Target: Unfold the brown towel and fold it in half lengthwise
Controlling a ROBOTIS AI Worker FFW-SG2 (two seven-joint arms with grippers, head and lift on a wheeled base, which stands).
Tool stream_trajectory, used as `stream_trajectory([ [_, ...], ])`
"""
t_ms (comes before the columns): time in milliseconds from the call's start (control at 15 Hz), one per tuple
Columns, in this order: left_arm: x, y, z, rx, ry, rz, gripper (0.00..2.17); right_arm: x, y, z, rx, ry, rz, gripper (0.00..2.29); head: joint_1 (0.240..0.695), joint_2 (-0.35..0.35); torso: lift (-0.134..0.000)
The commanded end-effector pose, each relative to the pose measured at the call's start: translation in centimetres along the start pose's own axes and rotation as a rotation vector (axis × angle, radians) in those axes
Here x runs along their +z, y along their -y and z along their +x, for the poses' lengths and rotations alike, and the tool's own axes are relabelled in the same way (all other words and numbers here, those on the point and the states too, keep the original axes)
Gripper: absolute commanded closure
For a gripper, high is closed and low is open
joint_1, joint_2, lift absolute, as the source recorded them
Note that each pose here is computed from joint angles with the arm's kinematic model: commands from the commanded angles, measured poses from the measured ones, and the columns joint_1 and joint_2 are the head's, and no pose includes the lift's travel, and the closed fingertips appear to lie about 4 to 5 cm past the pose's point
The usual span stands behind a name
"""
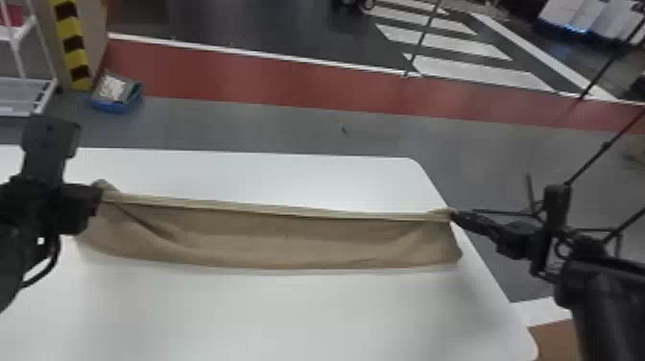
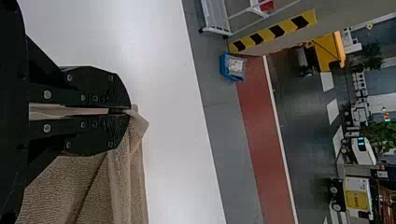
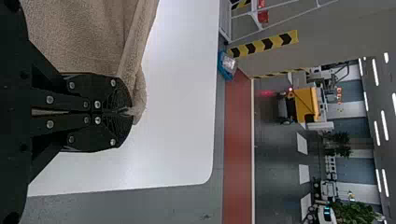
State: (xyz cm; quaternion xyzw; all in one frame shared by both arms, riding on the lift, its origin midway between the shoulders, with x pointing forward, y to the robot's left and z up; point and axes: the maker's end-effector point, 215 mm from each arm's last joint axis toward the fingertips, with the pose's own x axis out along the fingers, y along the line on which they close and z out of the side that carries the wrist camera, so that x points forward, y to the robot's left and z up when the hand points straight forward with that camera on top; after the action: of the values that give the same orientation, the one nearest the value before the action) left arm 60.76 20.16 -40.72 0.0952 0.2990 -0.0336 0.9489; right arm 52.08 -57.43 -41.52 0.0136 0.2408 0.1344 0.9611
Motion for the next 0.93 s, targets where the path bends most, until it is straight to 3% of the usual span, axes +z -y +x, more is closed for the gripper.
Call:
stream_trajectory([
  [0,0.6,0.8,1.4,0.009,0.023,0.021,0.25,-0.4,-0.3,0.9,-0.009,0.0,-0.021,0.88,0.695,-0.347,-0.107],
  [67,1.1,0.8,1.8,0.022,0.05,0.03,0.0,-0.4,-0.2,1.1,-0.024,0.004,-0.027,0.53,0.695,-0.348,-0.107],
  [200,1.5,0.0,2.2,0.051,0.079,0.037,0.0,-0.6,0.3,1.5,-0.058,-0.001,-0.031,0.03,0.695,-0.346,-0.107],
  [333,0.5,-1.6,2.2,0.1,0.066,0.05,0.02,-0.1,1.0,1.1,-0.087,0.031,-0.037,0.02,0.695,-0.343,-0.107],
  [533,-1.3,-3.0,1.5,0.095,0.067,-0.007,0.02,-0.8,2.0,-0.8,-0.105,0.057,-0.01,0.05,0.695,-0.331,-0.107],
  [867,-2.1,-1.4,0.7,-0.112,0.07,-0.246,0.09,-2.1,2.2,-2.5,-0.105,0.062,0.001,0.06,0.695,-0.35,-0.107],
])
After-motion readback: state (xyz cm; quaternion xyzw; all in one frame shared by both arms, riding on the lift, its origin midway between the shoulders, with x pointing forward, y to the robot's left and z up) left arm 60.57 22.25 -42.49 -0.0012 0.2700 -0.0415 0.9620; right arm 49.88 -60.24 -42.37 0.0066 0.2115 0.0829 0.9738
